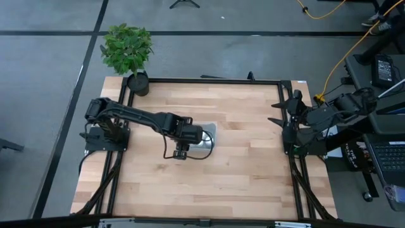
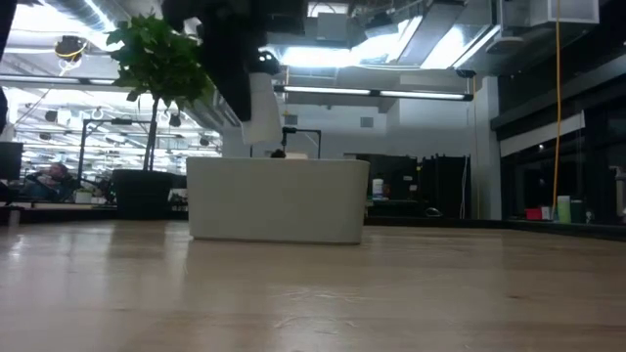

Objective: Pick and place pill bottles into a basket
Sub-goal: Put the white pill bottle into the white bin

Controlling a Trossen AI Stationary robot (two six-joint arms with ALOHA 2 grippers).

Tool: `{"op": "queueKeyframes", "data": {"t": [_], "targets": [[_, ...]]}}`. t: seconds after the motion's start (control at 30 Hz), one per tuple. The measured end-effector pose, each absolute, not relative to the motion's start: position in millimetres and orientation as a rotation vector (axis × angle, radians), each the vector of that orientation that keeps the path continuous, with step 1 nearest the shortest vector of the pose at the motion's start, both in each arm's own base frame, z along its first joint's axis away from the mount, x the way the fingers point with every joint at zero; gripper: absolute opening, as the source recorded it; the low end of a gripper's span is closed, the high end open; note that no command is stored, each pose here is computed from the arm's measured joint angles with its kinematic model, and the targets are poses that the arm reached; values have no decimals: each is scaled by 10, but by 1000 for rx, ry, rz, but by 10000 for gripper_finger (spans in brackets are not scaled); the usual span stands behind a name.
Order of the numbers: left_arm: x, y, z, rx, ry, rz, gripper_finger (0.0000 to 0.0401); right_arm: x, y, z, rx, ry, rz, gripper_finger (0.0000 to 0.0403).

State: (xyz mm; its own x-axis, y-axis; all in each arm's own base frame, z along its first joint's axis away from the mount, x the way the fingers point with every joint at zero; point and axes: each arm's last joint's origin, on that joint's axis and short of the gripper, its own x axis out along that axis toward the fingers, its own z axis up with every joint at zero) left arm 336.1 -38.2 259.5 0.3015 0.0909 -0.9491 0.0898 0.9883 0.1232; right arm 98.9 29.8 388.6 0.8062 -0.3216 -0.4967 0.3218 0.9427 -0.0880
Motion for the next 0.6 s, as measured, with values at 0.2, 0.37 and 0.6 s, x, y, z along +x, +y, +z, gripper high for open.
{"op": "queueKeyframes", "data": {"t": [0.2,0.37,0.6], "targets": [[3379,-275,2480,141,1268,-7,160,1022,316,3873,-12,543,-344,261],[3351,-194,2365,111,1293,-28,160,1028,319,3871,-13,545,-344,261],[3363,-105,2264,80,1267,-37,160,1028,319,3871,-14,546,-344,261]]}}
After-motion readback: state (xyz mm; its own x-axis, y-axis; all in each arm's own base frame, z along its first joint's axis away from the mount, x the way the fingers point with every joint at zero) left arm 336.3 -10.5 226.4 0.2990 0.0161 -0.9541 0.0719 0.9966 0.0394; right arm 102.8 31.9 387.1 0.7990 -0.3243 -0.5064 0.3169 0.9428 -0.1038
